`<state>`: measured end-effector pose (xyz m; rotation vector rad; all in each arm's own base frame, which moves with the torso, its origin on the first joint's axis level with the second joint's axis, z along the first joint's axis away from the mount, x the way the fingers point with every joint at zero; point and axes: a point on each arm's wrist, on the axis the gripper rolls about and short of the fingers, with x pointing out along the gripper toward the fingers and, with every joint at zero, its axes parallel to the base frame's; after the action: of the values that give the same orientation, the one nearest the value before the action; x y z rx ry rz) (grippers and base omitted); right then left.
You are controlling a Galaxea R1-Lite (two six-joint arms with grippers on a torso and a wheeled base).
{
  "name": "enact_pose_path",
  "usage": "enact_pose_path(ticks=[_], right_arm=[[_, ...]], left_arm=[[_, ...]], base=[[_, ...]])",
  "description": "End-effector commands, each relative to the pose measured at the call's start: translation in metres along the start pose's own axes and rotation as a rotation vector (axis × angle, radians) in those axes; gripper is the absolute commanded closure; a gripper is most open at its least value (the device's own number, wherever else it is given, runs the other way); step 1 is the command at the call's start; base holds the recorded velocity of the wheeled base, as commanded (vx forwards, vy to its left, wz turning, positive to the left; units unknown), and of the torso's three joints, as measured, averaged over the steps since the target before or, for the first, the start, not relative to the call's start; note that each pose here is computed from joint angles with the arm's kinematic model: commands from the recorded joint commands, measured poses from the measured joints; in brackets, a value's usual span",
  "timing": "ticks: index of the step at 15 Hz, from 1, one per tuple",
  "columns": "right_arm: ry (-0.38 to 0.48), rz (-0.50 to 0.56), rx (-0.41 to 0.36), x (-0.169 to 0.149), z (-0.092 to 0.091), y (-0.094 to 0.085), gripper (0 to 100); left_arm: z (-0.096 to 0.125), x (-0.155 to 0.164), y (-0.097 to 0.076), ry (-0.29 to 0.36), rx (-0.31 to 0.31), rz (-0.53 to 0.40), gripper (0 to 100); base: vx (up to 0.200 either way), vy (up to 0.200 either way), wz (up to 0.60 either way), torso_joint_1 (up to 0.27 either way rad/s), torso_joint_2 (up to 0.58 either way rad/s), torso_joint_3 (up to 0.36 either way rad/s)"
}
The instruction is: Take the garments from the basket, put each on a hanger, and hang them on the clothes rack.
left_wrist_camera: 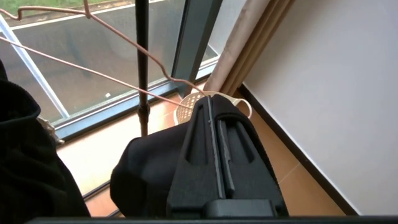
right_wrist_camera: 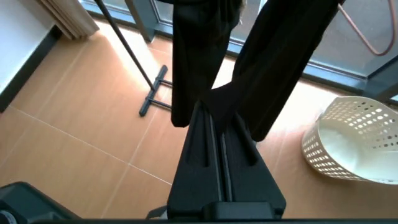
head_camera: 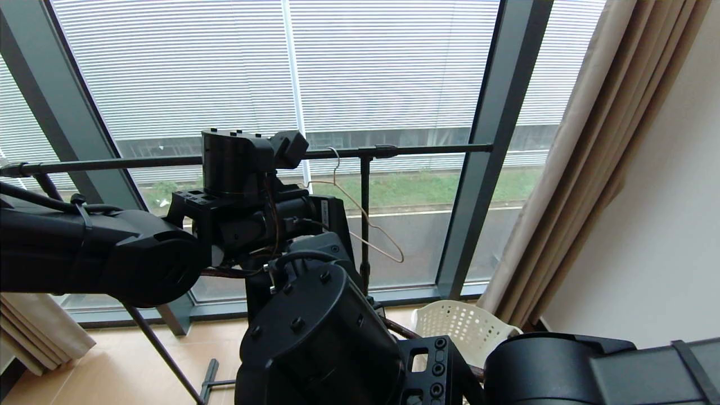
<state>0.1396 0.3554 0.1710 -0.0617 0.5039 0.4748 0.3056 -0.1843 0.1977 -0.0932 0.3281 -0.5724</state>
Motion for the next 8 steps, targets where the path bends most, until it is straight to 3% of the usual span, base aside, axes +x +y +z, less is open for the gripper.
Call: enact_pose_path(ticks=[1, 2, 3, 4, 6, 8], right_arm=[[0.038, -0.049, -0.116, -0.007, 0.004, -0.033, 100], [0.049, -0.052, -0.155, -0.009, 0.004, -0.040, 100], [0.070, -0.106, -0.248, -0.007, 0.006, -0.070, 100], [0.078, -0.149, -0.281, -0.004, 0.011, -0.087, 100], [0.091, -0.239, -0.293, 0.006, 0.021, -0.117, 100], [0.093, -0.285, -0.289, 0.015, 0.026, -0.130, 100]], left_arm=[[0.004, -0.005, 0.009, -0.012, -0.007, 0.025, 100], [0.004, -0.007, 0.010, -0.013, -0.007, 0.031, 100], [0.007, -0.015, 0.013, -0.019, -0.004, 0.039, 100], [0.010, -0.022, 0.015, -0.017, 0.000, 0.048, 100], [0.014, -0.037, 0.019, 0.008, 0.007, 0.068, 100], [0.016, -0.047, 0.018, 0.039, 0.008, 0.074, 100]], base=[[0.000, 0.000, 0.00, 0.000, 0.00, 0.000], [0.000, 0.000, 0.00, 0.000, 0.00, 0.000], [0.000, 0.000, 0.00, 0.000, 0.00, 0.000], [0.000, 0.000, 0.00, 0.000, 0.00, 0.000], [0.000, 0.000, 0.00, 0.000, 0.00, 0.000], [0.000, 0.000, 0.00, 0.000, 0.00, 0.000]])
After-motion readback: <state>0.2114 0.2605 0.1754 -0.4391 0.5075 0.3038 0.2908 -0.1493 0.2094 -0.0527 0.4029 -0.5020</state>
